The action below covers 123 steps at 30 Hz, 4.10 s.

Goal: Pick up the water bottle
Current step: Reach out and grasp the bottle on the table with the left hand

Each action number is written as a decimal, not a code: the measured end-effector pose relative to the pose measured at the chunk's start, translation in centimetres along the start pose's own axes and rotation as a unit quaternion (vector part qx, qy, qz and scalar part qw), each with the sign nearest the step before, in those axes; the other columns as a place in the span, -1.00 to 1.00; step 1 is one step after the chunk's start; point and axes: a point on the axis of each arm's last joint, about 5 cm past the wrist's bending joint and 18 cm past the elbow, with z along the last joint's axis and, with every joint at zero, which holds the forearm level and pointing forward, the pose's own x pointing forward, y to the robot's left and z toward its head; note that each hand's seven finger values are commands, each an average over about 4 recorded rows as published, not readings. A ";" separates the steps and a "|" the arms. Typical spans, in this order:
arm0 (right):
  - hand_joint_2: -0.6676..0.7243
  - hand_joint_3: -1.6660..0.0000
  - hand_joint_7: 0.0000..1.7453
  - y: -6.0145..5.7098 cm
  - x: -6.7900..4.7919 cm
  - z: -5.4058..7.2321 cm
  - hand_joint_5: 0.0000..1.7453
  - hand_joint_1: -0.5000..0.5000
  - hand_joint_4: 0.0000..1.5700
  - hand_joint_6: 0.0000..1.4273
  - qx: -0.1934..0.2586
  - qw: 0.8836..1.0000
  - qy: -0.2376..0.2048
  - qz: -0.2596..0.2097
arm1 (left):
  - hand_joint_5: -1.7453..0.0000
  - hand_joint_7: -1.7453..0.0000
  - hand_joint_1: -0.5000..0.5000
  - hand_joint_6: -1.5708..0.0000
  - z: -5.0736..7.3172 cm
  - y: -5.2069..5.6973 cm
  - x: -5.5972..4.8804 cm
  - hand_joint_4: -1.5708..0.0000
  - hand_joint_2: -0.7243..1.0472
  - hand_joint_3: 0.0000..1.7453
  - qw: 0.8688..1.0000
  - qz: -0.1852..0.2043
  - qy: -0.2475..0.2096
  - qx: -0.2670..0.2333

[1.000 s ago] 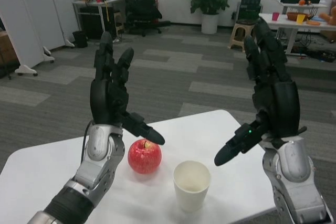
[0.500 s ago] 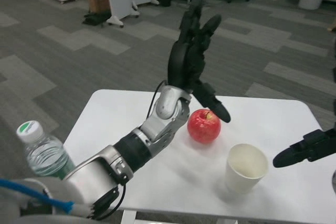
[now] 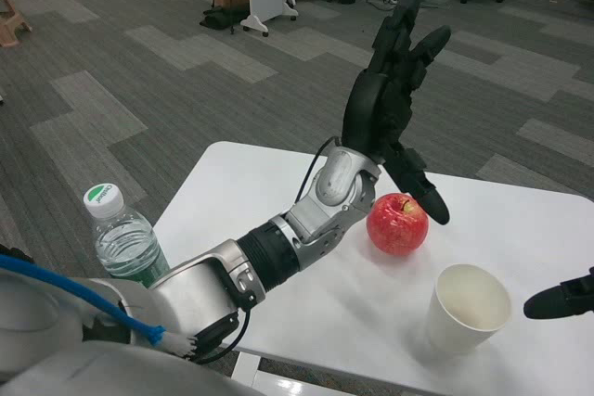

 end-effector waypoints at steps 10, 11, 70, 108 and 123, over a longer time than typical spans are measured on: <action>0.73 1.00 -1.00 -0.4 -0.3 -0.7 -1.00 -0.83 -1.00 -1.00 -0.003 0.999 0.000 -0.035 | 0.41 1.00 -1.00 1.00 -0.1 1.6 -1.2 1.00 -0.80 -0.90 0.999 0.045 -0.006 0.006; 0.73 1.00 -1.00 -0.5 -0.3 -0.7 -1.00 -0.83 -1.00 -1.00 -0.002 0.999 0.000 -0.037 | 0.41 1.00 -1.00 1.00 -0.1 1.8 -1.4 1.00 -0.80 -0.90 0.999 0.050 -0.008 0.006; 0.68 1.00 -1.00 -1.5 -1.5 -5.2 -1.00 -0.83 -1.00 -1.00 0.006 0.992 0.091 -0.089 | 0.65 1.00 -1.00 1.00 3.4 5.5 -14.0 1.00 -0.40 -0.90 0.932 0.258 -0.236 0.097; 0.73 1.00 -1.00 -2.3 -1.6 -5.7 -1.00 -0.83 -1.00 -1.00 -0.002 0.990 0.105 -0.098 | 0.47 1.00 -1.00 1.00 6.4 7.8 -15.0 1.00 -0.40 -0.90 0.868 0.302 -0.351 0.179; 0.73 1.00 -1.00 -2.3 -1.7 -5.7 -1.00 -0.83 -1.00 -1.00 0.001 0.989 0.105 -0.099 | 0.18 1.00 -1.00 1.00 7.0 8.2 -15.8 1.00 -0.40 -0.90 0.835 0.348 -0.384 0.185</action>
